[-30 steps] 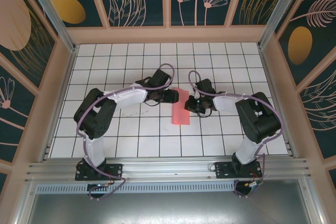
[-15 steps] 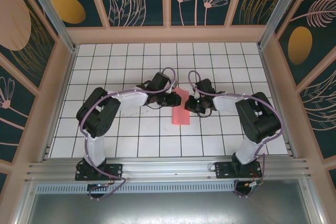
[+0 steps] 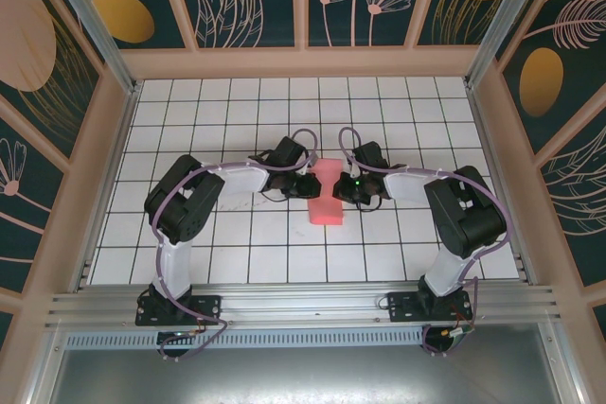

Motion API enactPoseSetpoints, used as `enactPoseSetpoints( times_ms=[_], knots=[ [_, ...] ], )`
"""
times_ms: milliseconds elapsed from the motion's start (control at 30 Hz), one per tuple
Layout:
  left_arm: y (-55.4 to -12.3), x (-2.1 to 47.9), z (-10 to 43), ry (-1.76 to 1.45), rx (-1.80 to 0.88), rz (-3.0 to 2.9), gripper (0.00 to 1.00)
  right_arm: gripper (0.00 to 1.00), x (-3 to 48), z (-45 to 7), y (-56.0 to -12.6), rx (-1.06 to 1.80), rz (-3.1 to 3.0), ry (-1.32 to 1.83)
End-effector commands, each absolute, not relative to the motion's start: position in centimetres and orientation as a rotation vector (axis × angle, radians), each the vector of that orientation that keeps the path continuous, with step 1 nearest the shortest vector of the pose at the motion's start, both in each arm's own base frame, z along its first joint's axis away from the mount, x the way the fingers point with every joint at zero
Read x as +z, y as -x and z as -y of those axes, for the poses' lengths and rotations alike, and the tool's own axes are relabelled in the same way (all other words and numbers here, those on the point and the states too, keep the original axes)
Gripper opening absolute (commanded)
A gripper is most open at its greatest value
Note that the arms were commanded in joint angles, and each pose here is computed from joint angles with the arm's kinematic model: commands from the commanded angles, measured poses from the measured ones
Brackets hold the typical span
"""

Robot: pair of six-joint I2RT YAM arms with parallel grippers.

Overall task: Fold a paper plane with a square sheet of paper (fold left side to right side)
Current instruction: First fold the square sheet of paper in half at the center of the table.

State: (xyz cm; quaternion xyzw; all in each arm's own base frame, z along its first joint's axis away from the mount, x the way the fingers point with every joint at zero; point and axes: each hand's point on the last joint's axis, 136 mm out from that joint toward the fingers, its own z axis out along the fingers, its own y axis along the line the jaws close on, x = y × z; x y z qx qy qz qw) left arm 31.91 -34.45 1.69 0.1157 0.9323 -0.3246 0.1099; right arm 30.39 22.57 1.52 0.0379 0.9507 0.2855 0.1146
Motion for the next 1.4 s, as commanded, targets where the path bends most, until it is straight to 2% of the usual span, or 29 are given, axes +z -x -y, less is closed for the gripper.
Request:
enactPoseSetpoints(
  times_ms=[0,233,533,800,1167,1367],
  knots=[
    [-31.9,-0.2,32.4,-0.316,-0.877,-2.788,0.16,0.08,-1.6,-20.7,-28.1,0.685,-2.931,-0.14],
    [-32.4,0.9,30.6,-0.283,-0.901,-2.753,0.12,0.08,-1.5,-20.8,-28.1,0.693,-2.928,-0.136],
    [-32.4,7.0,33.8,-0.366,-1.174,-2.537,0.11,0.08,-1.3,-21.1,-28.2,0.713,-2.921,-0.134],
    [-31.4,4.5,36.3,-0.417,-1.202,-2.589,0.12,0.08,-1.1,-21.3,-28.3,0.72,-2.918,-0.129],
    [-30.1,1.3,35.2,-0.41,-1.104,-2.692,0.13,0.08,-0.8,-21.7,-28.4,0.75,-2.903,-0.113],
    [-29.4,-0.3,34.3,-0.389,-1.045,-2.745,0.13,0.08,2.9,-23.4,-30.3,0.907,-2.754,-0.046]
  ],
)
